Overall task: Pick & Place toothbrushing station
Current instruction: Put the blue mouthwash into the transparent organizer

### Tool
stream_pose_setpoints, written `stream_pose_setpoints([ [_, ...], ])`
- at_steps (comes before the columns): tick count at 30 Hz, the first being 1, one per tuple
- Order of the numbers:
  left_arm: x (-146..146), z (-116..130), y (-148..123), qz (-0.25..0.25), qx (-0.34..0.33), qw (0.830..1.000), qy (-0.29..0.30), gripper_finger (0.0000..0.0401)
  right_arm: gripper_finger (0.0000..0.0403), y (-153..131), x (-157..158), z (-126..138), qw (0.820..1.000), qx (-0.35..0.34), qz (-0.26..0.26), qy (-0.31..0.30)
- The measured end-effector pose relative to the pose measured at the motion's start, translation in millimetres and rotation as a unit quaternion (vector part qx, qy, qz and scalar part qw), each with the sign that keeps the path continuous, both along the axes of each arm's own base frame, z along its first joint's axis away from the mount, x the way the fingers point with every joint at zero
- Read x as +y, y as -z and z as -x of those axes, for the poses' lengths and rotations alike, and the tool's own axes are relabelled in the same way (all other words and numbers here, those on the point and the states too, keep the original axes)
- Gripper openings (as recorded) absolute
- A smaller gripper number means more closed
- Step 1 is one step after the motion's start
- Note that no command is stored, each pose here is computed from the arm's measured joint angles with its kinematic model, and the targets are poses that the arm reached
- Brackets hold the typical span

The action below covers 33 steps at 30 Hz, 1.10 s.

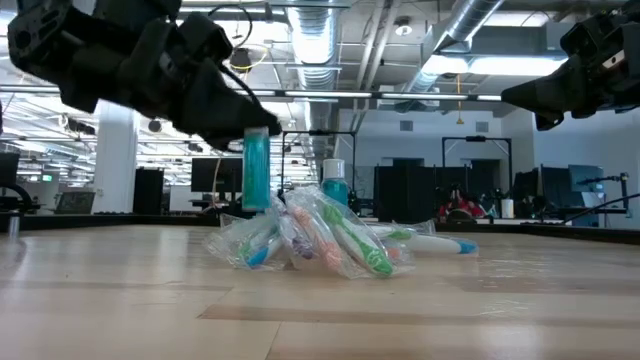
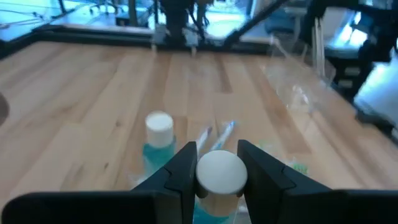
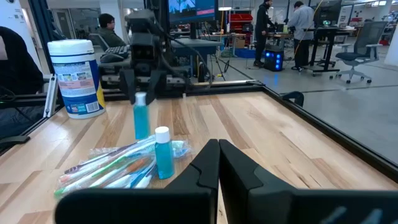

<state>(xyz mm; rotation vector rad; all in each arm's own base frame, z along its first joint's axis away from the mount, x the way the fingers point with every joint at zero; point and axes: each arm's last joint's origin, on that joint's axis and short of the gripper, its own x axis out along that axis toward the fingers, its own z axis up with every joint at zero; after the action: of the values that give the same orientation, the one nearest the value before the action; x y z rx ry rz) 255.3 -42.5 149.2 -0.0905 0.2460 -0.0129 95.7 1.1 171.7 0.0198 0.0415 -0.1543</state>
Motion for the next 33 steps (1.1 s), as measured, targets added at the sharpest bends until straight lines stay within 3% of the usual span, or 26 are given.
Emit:
stream_pose_setpoints([
  [6, 1, 2, -17, 0.014, -0.004, 1.0, -0.017, 0.009, 0.0, 0, 0, 0, 1.0, -0.002, -0.011, 0.001],
  [15, -3, -28, -58, 0.018, -0.002, 0.999, -0.05, 0.009, 0.0, -1, 0, 0, 1.0, -0.005, -0.013, 0.005],
  [23, 0, -46, -98, 0.03, -0.061, 0.995, -0.07, 0.009, 0.0, -5, 0, -1, 0.999, -0.031, -0.028, 0.0],
  [33, 10, -59, -107, 0.027, -0.058, 0.994, -0.091, 0.009, 0.0, -16, 7, -13, 0.996, -0.071, -0.033, -0.05],
])
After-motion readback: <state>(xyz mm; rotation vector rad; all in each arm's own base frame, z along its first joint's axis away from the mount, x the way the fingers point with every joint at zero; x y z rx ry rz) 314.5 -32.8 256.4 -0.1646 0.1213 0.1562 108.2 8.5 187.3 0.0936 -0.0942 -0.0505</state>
